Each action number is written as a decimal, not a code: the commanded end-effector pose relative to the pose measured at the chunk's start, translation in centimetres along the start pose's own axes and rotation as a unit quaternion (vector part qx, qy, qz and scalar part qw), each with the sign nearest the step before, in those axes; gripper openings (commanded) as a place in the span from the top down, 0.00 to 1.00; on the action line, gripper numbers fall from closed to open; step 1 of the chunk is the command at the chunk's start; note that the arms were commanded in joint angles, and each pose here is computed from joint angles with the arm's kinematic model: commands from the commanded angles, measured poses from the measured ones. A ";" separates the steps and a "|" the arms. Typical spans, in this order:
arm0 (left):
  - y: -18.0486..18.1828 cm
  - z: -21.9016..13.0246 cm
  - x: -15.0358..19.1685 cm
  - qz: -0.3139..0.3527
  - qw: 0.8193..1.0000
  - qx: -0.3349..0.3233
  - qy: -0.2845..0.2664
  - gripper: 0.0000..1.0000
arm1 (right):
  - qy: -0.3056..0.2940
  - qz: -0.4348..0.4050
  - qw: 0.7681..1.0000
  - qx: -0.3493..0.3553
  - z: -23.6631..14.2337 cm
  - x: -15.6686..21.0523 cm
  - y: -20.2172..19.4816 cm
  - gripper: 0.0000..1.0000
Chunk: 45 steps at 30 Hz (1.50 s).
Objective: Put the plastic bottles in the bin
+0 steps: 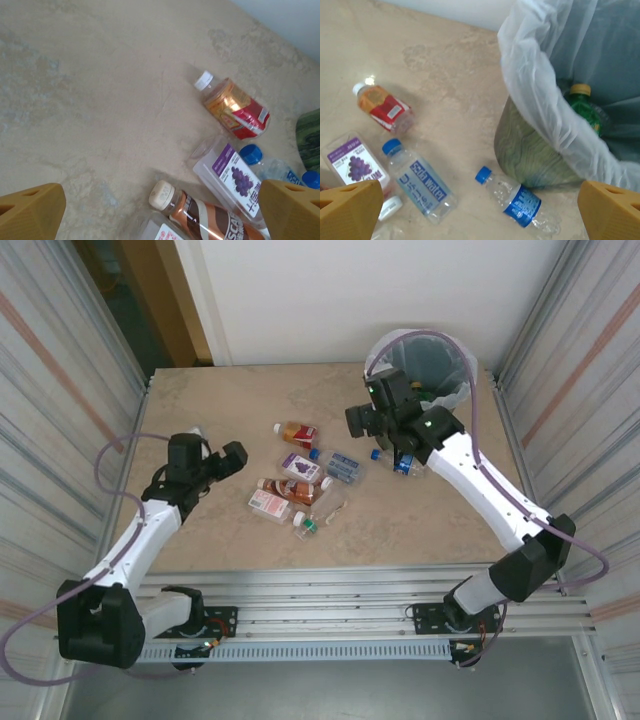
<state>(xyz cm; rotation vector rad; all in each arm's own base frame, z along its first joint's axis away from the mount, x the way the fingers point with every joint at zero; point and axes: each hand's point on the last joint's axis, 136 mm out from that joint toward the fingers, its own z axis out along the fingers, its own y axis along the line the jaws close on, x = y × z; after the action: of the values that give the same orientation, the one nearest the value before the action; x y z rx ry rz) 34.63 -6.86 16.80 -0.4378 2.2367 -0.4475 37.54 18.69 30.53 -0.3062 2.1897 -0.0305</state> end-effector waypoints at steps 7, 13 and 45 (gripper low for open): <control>0.0 1.2 4.6 -0.032 0.998 -0.052 0.035 0.01 | 0.006 0.041 0.999 0.026 -0.9 2.6 -0.5 0.02; -0.6 2.9 6.8 -0.043 0.995 -0.061 0.062 0.01 | 0.007 0.039 0.999 0.025 -1.0 2.8 -0.5 0.02; 0.1 2.3 13.5 -0.071 0.978 -0.136 0.140 0.01 | 0.030 0.059 0.998 0.010 0.3 4.6 0.6 0.02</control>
<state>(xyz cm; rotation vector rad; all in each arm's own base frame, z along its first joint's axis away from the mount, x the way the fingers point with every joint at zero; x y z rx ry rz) 28.45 -13.85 6.80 -0.6738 2.5627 -0.3323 35.28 17.87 26.71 -0.1867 2.2605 -0.0234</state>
